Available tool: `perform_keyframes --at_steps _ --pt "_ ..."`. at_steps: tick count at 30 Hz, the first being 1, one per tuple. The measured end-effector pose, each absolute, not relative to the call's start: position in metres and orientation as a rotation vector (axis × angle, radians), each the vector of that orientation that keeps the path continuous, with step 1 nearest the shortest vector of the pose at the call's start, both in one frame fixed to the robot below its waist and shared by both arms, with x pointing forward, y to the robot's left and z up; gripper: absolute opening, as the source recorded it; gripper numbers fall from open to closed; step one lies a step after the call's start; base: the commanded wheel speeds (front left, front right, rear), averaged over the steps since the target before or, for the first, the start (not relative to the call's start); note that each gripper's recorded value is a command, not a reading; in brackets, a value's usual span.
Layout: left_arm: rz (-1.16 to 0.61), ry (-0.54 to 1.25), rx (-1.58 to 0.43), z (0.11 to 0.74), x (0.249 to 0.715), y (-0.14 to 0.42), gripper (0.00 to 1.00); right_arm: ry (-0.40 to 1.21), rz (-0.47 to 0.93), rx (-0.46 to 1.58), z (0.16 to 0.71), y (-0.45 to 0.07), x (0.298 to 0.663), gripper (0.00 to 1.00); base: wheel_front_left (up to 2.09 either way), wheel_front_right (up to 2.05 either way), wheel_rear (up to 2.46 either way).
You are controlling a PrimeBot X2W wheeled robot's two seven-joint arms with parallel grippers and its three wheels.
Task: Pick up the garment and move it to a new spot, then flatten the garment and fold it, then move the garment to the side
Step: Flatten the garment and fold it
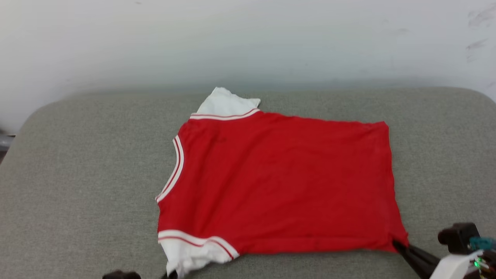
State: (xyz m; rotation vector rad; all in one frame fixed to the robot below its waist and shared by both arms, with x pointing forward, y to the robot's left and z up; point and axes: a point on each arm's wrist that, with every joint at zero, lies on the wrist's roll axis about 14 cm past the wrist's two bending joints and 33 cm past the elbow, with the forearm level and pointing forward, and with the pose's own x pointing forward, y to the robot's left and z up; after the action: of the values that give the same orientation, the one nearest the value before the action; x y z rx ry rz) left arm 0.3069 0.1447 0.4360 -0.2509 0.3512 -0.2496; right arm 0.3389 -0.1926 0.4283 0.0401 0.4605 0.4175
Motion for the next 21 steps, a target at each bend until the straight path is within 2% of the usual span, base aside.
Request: perform_keyframes --at_steps 12,21 --pt "-0.276 0.589 -0.325 0.397 0.241 0.137 0.00 0.576 0.340 0.076 0.405 -0.213 0.278 0.00 0.00 0.00 0.00" --pt "-0.302 0.515 -0.282 0.410 0.256 0.135 0.00 0.547 0.314 0.093 0.419 -0.211 0.282 0.00 0.00 0.00 0.00"
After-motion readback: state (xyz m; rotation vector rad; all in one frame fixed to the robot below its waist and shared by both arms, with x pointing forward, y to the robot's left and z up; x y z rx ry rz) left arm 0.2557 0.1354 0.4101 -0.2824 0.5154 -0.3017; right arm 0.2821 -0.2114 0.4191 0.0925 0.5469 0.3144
